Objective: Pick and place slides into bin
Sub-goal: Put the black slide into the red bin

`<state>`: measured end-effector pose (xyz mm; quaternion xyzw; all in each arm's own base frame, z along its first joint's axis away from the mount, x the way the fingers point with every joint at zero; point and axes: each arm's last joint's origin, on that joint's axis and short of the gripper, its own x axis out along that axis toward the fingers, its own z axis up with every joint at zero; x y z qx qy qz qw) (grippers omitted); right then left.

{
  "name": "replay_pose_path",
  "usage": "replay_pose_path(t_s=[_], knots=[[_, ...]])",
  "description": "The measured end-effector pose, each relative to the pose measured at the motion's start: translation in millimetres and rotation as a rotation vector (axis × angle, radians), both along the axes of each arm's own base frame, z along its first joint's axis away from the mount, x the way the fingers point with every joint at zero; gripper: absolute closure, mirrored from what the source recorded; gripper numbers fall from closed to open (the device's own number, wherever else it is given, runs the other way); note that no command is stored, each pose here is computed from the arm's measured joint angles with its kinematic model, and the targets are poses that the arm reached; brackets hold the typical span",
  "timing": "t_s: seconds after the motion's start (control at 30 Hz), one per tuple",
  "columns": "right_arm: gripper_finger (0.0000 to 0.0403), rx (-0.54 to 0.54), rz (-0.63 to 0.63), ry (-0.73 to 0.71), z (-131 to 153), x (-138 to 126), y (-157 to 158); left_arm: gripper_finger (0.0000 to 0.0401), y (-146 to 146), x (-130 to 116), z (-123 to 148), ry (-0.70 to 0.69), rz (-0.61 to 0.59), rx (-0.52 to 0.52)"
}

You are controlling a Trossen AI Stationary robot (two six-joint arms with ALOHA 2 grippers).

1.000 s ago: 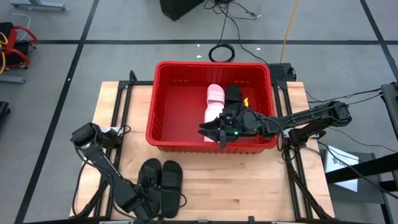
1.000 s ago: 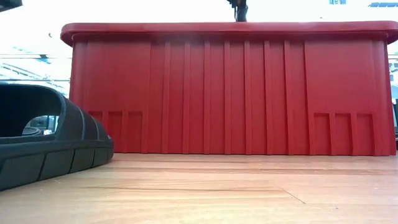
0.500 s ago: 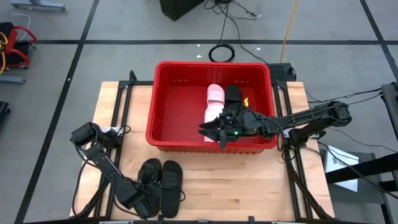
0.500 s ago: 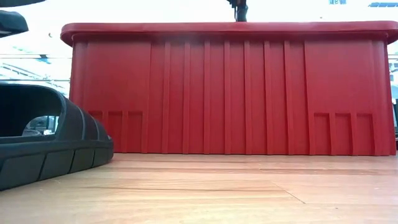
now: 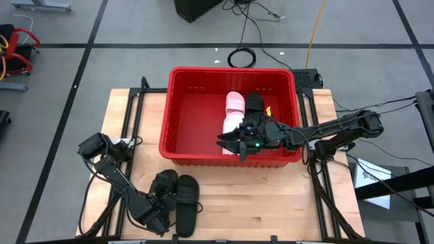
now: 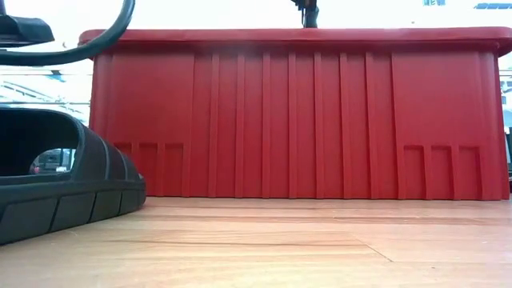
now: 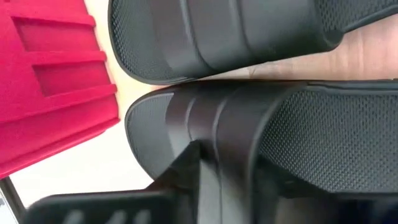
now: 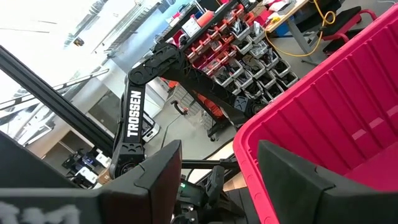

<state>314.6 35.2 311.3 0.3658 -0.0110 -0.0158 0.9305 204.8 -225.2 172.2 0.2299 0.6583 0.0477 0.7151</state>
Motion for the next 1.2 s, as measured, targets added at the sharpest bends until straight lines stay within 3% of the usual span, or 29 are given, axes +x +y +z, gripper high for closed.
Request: replay_pose_path(t_s=[0.17,0.53,1.0,1.2], knots=[[0.0202,0.0,0.0,0.0,0,0,0,0.0392,0,-1,0,0.02,0.005,-0.012],[0.0202,0.0,0.0,0.0,0,0,0,0.0398,-9,-4,36,0.06,-0.009,-0.044],[0.0202,-0.008,-0.001,-0.018,2,0,0,0.0399,-2,-25,133,-0.143,-0.029,-0.331],[0.0202,-0.015,-0.001,-0.017,2,0,0,0.04,3,-33,170,-0.161,-0.083,-0.497]])
